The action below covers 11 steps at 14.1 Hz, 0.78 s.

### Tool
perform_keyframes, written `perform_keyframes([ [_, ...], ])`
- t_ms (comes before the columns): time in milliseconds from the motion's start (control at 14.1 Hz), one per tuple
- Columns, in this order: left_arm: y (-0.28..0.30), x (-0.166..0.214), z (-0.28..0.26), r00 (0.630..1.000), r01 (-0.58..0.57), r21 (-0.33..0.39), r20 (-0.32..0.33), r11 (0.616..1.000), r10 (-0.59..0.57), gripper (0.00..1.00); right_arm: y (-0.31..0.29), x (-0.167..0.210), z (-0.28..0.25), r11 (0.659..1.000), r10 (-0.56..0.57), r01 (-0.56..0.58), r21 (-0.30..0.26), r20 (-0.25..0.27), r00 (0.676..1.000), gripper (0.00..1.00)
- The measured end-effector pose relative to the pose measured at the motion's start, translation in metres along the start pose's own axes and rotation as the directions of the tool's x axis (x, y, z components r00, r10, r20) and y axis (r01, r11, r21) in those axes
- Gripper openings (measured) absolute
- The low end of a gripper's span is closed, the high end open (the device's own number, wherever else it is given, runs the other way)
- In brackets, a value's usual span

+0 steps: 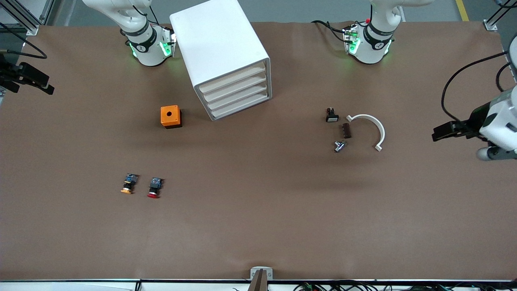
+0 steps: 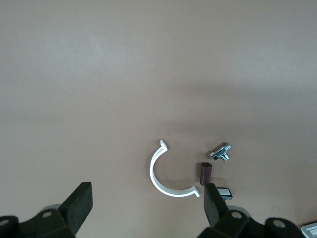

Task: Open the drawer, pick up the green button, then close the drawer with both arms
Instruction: 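Reach the left gripper to the cabinet's drawer handle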

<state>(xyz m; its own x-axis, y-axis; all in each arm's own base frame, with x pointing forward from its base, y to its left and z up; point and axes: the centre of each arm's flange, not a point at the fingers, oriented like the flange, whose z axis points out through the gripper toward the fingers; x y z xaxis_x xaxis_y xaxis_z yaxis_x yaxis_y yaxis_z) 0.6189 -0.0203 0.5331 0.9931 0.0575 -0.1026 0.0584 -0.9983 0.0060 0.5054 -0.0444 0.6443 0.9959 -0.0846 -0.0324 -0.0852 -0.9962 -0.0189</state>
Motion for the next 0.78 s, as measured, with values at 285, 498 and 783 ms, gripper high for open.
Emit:
perform_keyframes([
  [285,0.020,0.011,0.032,0.998,-0.029,0.009,0.050,1.000,0.028,1.00,0.000,0.000,0.000,1.000,0.000,0.000,-0.001,0.000,1.000,1.00],
  [498,0.041,0.014,0.049,0.995,-0.055,0.014,0.079,0.998,0.054,1.00,0.000,0.000,0.000,1.000,0.000,0.000,-0.001,0.000,1.000,1.00],
  [783,0.097,0.009,0.065,0.983,0.101,-0.033,0.156,0.994,-0.094,1.00,0.000,0.000,0.000,1.000,0.000,0.000,-0.001,0.000,1.000,1.00],
])
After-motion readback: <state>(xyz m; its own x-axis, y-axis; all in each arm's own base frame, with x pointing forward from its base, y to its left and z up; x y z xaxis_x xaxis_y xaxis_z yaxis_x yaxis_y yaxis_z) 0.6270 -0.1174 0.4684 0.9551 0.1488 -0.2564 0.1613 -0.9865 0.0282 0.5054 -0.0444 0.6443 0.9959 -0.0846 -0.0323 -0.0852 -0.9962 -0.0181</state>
